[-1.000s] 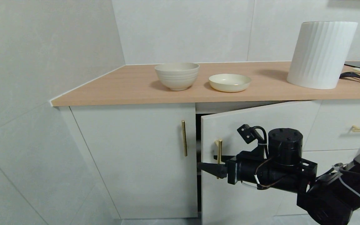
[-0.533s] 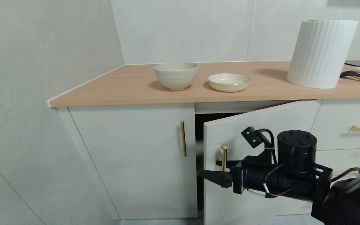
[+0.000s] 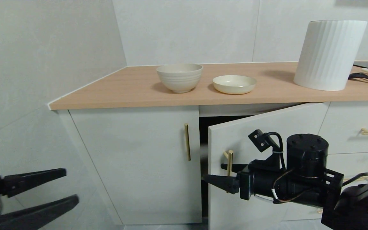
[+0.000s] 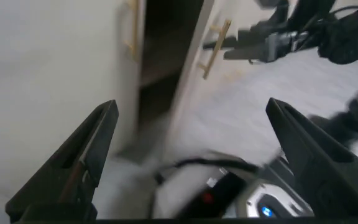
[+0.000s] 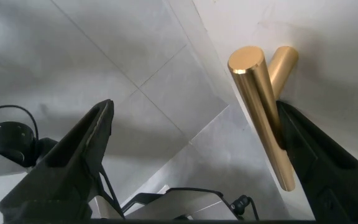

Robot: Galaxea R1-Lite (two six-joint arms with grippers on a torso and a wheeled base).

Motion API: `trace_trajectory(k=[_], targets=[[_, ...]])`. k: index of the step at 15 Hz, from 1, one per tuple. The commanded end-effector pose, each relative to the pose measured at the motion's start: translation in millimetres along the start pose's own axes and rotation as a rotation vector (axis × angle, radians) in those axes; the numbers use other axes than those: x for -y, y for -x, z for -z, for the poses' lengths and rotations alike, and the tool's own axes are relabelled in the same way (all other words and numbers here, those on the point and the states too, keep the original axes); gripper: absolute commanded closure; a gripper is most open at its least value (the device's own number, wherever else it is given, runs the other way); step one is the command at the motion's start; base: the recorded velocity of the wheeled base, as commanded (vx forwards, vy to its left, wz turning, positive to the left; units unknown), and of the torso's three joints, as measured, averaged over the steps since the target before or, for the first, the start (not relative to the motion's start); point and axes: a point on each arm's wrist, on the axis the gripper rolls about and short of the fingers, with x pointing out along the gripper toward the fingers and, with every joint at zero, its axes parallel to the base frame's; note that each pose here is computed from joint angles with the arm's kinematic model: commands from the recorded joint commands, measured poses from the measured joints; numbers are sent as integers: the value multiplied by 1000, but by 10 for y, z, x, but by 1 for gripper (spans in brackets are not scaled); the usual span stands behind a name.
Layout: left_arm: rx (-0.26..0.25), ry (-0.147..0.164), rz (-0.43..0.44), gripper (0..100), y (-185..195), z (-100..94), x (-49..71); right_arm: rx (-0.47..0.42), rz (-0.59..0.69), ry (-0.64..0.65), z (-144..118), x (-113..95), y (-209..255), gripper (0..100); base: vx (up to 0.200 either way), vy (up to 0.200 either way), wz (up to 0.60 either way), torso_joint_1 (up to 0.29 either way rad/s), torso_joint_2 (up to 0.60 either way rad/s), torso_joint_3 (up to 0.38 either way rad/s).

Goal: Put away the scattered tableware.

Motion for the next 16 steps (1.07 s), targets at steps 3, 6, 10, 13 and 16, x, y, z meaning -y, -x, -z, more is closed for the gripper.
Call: trace_trajectory(k=[3, 6, 10, 13, 16], targets=[[-325, 198, 159, 0, -891, 351, -440, 5, -7, 3, -18, -26, 18, 0, 0, 0, 0, 0, 0, 0], [-343, 236, 178, 0, -928, 363, -394, -4, -13, 1, 7, -40, 1, 0, 0, 0, 0, 0, 0, 0], [-305, 197, 201, 100, -961, 314, -367, -2, -14, 0, 0, -45, 6, 0, 0, 0, 0, 0, 0, 0], [-292, 138, 273, 100, -1422, 214, -407, -6, -19, 3, 10, -56, -8, 0, 0, 0, 0, 0, 0, 0], [-320, 144, 322, 100, -2024, 194, -498, -3, -23, 5, 5, -70, -6, 0, 0, 0, 0, 0, 0, 0]])
